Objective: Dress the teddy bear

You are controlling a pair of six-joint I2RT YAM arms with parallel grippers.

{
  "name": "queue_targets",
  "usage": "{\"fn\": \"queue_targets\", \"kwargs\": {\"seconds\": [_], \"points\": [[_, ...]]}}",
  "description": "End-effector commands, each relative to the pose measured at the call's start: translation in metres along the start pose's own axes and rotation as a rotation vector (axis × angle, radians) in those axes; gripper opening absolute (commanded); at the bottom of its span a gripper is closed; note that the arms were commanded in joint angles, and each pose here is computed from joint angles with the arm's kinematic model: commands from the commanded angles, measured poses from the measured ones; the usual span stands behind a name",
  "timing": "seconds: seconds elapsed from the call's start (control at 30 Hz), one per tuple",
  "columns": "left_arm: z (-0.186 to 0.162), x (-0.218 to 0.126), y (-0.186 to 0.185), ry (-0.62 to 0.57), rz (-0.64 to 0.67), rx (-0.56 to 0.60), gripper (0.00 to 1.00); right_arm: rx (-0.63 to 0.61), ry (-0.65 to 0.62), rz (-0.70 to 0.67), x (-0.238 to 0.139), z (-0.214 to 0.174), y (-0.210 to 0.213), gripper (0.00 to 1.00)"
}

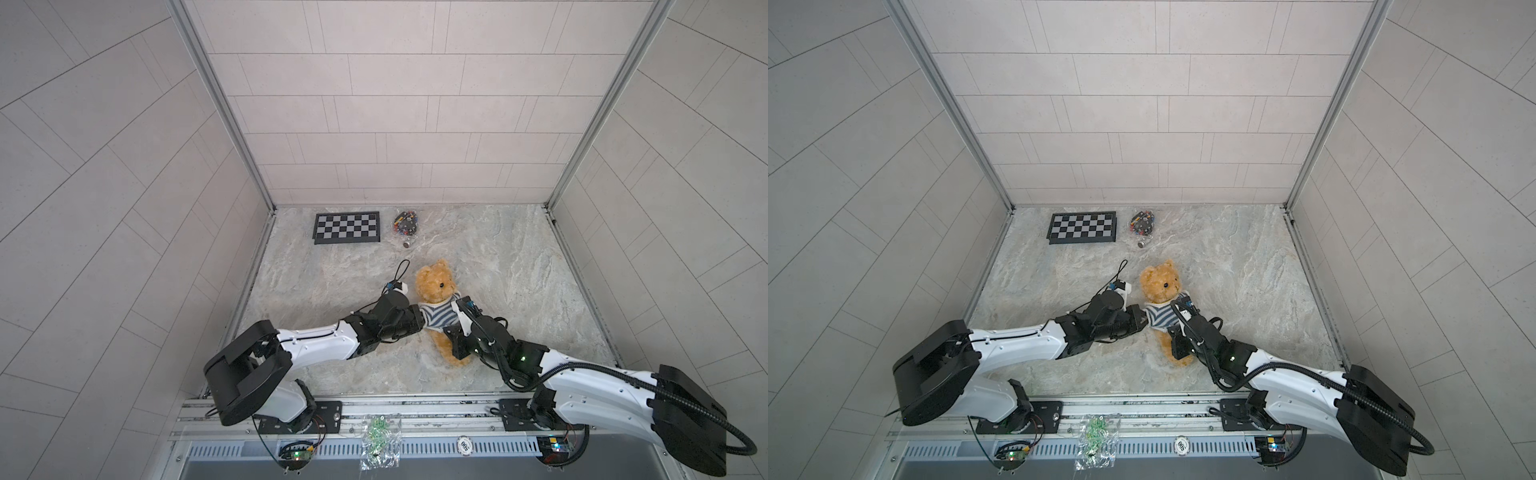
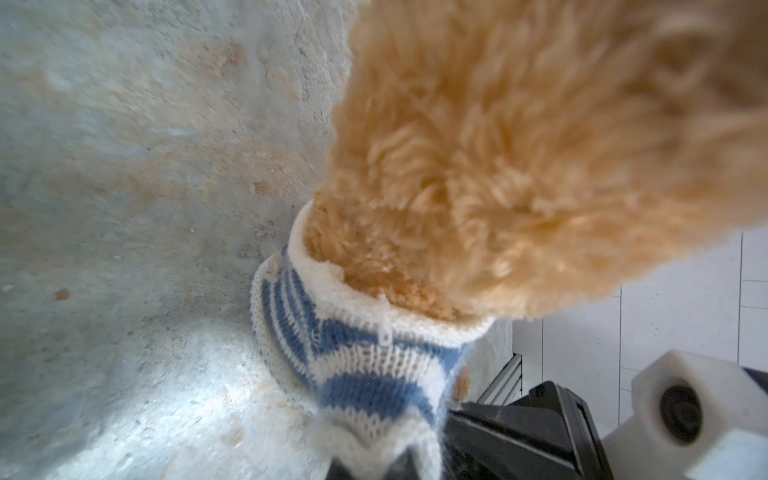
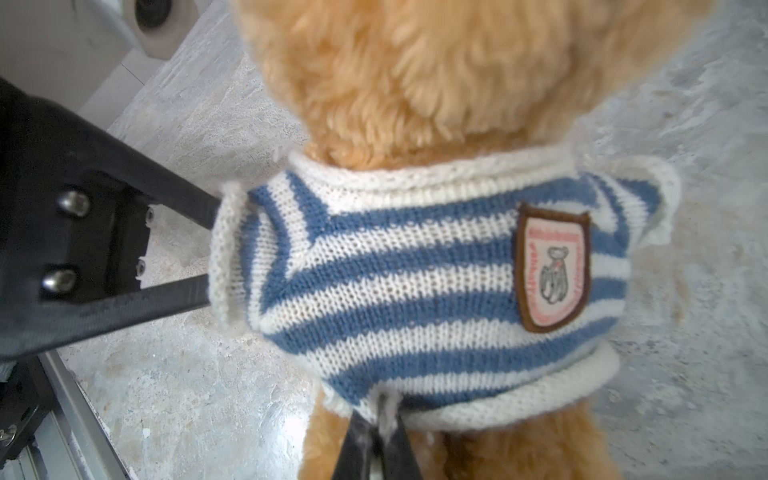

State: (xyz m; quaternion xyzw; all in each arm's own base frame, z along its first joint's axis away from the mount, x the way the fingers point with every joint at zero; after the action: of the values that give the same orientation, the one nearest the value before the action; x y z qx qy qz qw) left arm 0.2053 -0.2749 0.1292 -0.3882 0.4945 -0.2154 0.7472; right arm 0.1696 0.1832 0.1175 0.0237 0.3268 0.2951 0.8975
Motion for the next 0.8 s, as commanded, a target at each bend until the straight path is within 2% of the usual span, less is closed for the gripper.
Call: {"fn": "queue_targets", "kwargs": {"seconds": [0.0, 0.17, 0.47, 0.77], "points": [[0.007, -0.006, 0.009, -0.014, 0.022, 0.040, 0.00, -0.025, 0.094, -0.092, -0.006, -0.023, -0.019, 0.00], [-0.002, -0.008, 0.021, 0.049, 0.055, 0.078, 0.00, -0.032, 0.096, -0.113, -0.008, -0.021, -0.022, 0.00], [0.002, -0.029, 0.044, 0.068, 0.092, 0.133, 0.00, -0.008, 0.078, -0.142, -0.012, -0.021, -0.026, 0.00], [0.000, -0.034, 0.046, 0.297, 0.057, 0.318, 0.00, -0.011, 0.075, -0.154, -0.016, -0.019, -0.027, 0.00]]}}
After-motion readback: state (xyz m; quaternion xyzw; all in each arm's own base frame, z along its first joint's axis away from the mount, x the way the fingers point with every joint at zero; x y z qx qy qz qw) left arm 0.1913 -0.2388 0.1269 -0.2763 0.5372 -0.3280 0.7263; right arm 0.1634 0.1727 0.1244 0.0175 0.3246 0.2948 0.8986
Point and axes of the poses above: each gripper's point midway between its finger pads, its own x axis out along the fingers, its own y axis along the line the jaws close on, z = x × y, the point moved 6 cm from there along -x, back along the fingers, and after that the axes turned 7 degrees about -x, right-handed, at the moved point
